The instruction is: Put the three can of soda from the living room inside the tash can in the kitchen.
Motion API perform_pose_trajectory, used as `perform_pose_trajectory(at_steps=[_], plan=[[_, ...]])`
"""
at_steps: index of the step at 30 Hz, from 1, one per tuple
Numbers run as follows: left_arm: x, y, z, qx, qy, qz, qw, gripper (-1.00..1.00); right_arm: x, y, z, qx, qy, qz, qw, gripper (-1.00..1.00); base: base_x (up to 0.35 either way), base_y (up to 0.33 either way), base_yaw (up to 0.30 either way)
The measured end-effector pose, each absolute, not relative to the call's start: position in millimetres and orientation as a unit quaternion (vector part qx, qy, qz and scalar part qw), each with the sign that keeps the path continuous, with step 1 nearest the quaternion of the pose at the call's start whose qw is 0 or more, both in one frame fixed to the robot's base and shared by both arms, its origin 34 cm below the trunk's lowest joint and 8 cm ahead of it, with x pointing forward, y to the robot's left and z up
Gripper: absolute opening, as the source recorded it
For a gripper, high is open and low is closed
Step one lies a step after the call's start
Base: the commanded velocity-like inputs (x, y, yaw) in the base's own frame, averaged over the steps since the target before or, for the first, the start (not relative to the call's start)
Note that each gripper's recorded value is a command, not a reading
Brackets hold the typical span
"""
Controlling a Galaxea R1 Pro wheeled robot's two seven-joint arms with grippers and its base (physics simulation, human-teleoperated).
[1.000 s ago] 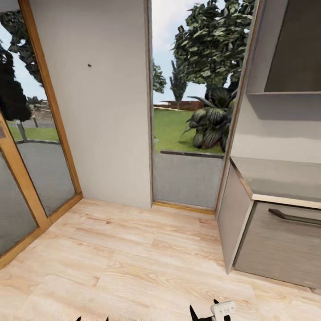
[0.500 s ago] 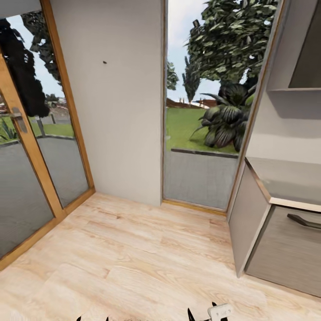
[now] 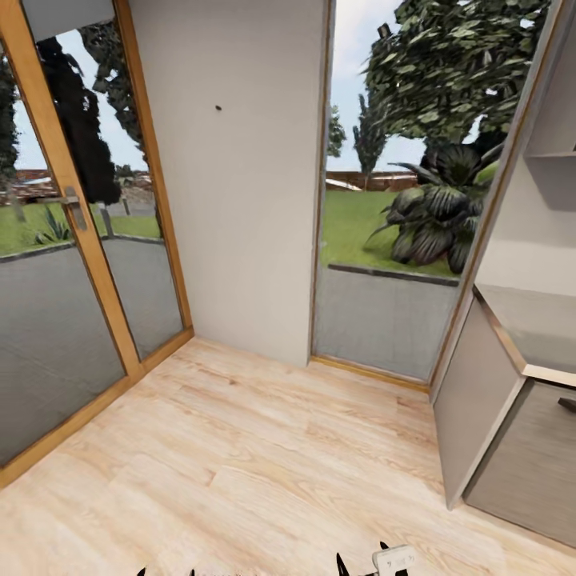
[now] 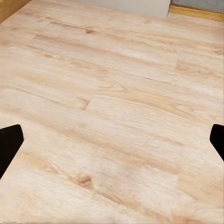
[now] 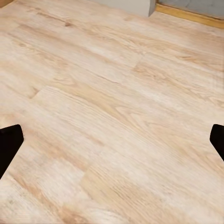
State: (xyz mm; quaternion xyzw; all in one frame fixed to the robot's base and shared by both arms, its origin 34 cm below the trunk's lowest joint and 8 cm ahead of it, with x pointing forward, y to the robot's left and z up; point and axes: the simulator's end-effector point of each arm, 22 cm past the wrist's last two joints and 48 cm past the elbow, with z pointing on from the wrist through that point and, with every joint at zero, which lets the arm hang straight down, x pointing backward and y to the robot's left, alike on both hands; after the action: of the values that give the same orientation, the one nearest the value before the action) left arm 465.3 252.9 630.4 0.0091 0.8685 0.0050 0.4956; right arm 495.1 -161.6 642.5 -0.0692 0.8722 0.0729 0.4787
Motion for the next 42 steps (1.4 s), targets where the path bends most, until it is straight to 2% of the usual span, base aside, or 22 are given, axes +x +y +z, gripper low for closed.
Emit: perform_pose_trajectory(at_steps=[42], plan=[[459.6, 252.3, 620.9, 0.010, 0.876, 0.004, 0.483, 1.00, 485.7, -160.9, 626.5, -0.070, 0.882, 0.074, 0.459, 1.00, 0.000, 0.000, 0.216]])
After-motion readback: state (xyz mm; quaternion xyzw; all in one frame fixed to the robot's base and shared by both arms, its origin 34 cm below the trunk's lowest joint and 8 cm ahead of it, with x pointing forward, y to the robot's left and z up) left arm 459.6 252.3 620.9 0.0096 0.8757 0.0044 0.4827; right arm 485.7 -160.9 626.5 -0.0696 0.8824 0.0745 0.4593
